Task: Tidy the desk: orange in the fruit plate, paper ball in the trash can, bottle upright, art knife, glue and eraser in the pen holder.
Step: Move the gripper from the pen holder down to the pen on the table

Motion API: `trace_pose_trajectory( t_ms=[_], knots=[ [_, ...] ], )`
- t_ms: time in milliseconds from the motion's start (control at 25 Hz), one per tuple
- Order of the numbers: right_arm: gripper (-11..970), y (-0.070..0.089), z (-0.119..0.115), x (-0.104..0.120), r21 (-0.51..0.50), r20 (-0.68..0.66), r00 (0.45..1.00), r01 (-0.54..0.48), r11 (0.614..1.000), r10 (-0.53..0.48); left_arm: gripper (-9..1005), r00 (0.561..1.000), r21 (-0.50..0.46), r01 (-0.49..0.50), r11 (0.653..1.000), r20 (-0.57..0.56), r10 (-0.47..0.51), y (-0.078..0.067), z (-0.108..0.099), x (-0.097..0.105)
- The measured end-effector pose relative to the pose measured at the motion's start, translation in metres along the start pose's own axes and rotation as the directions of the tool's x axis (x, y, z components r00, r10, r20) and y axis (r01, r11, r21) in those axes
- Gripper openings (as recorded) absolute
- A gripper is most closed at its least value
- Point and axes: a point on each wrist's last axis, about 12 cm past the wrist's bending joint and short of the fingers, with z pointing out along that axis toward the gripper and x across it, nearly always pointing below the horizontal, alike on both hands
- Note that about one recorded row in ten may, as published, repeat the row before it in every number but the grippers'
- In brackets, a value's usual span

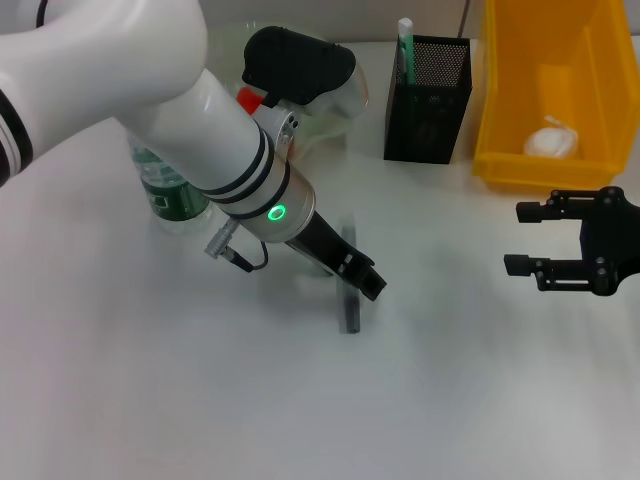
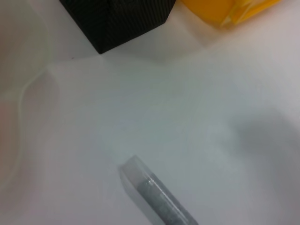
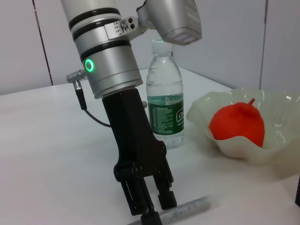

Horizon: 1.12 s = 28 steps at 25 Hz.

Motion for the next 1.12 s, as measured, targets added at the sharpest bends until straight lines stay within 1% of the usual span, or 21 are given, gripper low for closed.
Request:
trace_pose_trajectory(
  t_ms=[160, 360, 800, 1120],
  knots=[
    [686, -0.0002, -0.0003, -0.0004, 0.0, 0.0, 1.0, 0.002, 1.0, -0.002, 623, 1.0, -0.001, -0.001, 1.0, -0.001, 0.001, 0.0, 0.0001, 0.0002],
    [686, 0.0006, -0.0008, -0.0007, -0.005, 0.006, 1.0, 0.0, 1.0, 0.0, 483, 1.0, -0.003, -0.015, 1.0, -0.005, 0.015, -0.0021, 0.0008, 0.0005],
    [687, -0.0004, -0.0027, -0.0024, 0.001, 0.012, 1.0, 0.003, 1.0, -0.003, 485, 1.0, -0.002, -0.018, 1.0, -0.003, 0.018, -0.0027, 0.0008, -0.0001],
    [687, 0.0006, -0.0028, -0.0028, -0.007, 0.016, 1.0, 0.003, 1.0, -0.002, 487, 1.0, 0.002, -0.029, 1.0, -0.002, 0.029, -0.0056, 0.0004, -0.0015]
  ],
)
